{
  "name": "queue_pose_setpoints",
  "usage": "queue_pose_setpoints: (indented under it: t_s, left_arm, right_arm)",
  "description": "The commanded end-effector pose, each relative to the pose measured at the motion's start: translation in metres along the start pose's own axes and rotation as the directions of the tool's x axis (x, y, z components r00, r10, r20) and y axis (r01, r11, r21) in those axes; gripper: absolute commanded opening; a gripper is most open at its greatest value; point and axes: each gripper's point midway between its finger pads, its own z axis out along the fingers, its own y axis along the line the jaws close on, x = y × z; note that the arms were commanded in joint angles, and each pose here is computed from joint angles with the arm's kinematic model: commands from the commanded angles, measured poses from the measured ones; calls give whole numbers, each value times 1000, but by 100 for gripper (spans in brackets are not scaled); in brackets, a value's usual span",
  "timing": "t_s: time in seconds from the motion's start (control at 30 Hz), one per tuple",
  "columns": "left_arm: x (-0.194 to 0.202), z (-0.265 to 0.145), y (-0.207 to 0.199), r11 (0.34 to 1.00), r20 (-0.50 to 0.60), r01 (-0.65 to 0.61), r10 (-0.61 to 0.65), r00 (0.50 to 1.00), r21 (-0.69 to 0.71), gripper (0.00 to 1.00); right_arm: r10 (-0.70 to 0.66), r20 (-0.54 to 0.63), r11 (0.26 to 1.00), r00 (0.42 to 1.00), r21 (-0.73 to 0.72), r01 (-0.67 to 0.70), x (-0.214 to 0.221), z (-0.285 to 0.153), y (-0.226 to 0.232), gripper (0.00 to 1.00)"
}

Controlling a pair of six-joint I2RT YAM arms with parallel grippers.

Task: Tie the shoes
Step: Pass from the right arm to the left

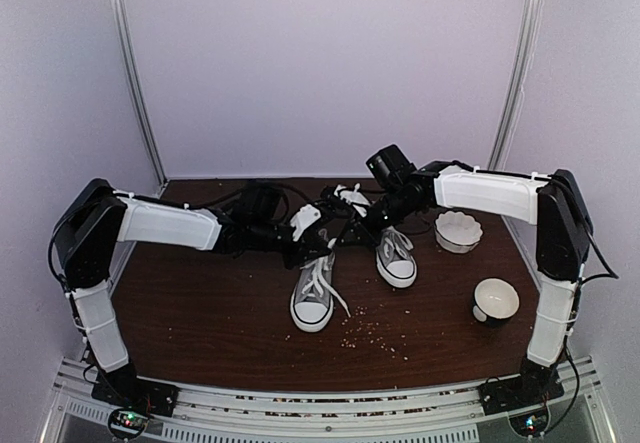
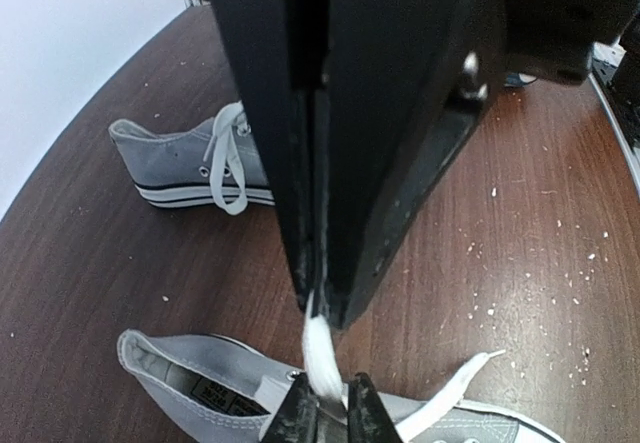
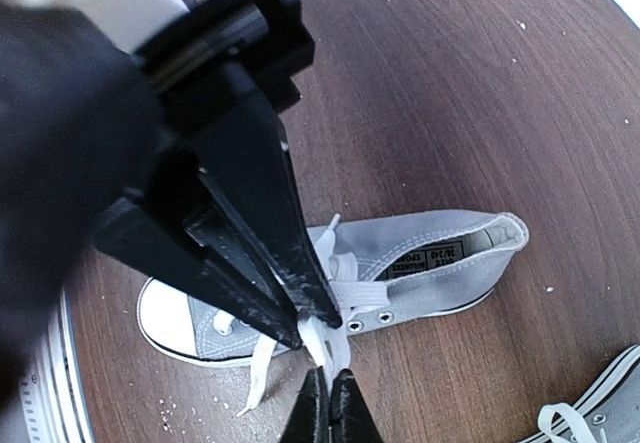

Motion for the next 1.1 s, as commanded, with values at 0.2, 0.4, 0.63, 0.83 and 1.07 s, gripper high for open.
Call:
queue_pose_setpoints:
  t_s: [0.2,0.4,0.63,0.83,1.07]
  left_arm:
    - [28,2,-2,999,-28,31,-31,999,13,12]
    - [20,2,-1,999,-13,29,-28,1000,23,12]
    - [4,3,4,1000,24,24,-24,999,13,23]
    - [2,8,5,999,28,45,-46,999,30,11]
    - [3,8,8,998,26,66,-67,997,9,0]
  right_arm:
    - [-29,25,999,999,-32,30,-15,-2,10,0]
    - [-33,23,999,999,-40,34,-15,2,12,0]
    - [-33,23,998,999,-47,34,-17,4,14,0]
    - [-32,18,998,999,-52,33,-16,7,15,0]
    - [-29,25,998,999,-47,30,-18,6,14,6]
